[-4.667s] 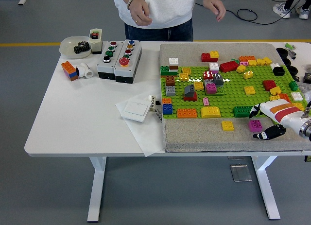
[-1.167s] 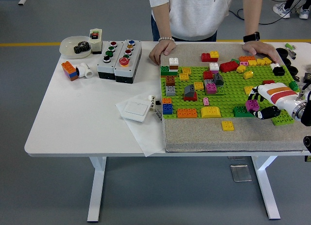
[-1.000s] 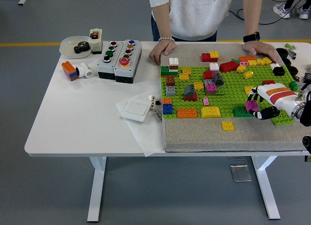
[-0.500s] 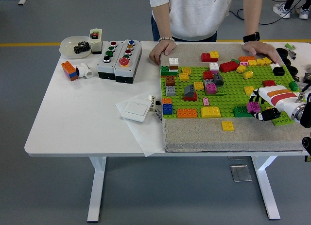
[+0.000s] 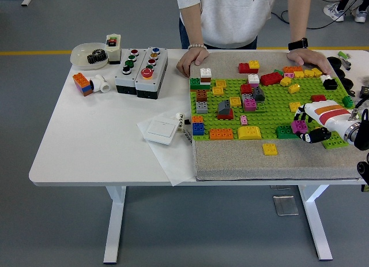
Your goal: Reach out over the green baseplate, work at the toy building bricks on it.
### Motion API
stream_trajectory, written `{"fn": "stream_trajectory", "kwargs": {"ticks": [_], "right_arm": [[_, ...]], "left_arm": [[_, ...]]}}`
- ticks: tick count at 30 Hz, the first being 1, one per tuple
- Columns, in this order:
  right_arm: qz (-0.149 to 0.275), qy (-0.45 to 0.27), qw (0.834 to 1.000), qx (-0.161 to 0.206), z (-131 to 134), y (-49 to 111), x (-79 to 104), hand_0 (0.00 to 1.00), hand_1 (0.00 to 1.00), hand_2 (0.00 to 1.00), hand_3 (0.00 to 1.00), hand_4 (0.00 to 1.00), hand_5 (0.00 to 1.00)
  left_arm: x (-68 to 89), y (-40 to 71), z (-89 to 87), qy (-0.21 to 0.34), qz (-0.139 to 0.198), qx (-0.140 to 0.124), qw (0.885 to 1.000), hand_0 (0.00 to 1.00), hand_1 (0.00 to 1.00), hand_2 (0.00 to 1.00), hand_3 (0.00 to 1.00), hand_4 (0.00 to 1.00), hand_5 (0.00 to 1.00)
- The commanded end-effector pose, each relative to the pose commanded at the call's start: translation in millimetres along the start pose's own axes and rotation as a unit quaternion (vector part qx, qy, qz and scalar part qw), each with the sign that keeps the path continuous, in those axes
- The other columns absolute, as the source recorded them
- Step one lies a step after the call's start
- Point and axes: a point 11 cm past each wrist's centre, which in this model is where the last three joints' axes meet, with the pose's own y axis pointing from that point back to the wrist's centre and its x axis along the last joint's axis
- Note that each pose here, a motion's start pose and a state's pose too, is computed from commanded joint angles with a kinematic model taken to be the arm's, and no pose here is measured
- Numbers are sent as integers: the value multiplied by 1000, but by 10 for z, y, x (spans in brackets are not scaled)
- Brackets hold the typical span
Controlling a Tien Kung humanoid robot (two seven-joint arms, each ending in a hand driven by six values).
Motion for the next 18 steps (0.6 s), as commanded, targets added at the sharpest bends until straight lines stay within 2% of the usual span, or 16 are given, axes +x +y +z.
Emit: {"fn": "stream_trajectory", "kwargs": {"ticks": [18], "right_arm": [[-10, 11, 1000, 2, -3, 1, -33, 512, 528, 556, 544, 690, 129]], "left_arm": [[6, 0, -18, 0, 1, 2, 1000, 867, 889, 883, 746, 738, 651]]}}
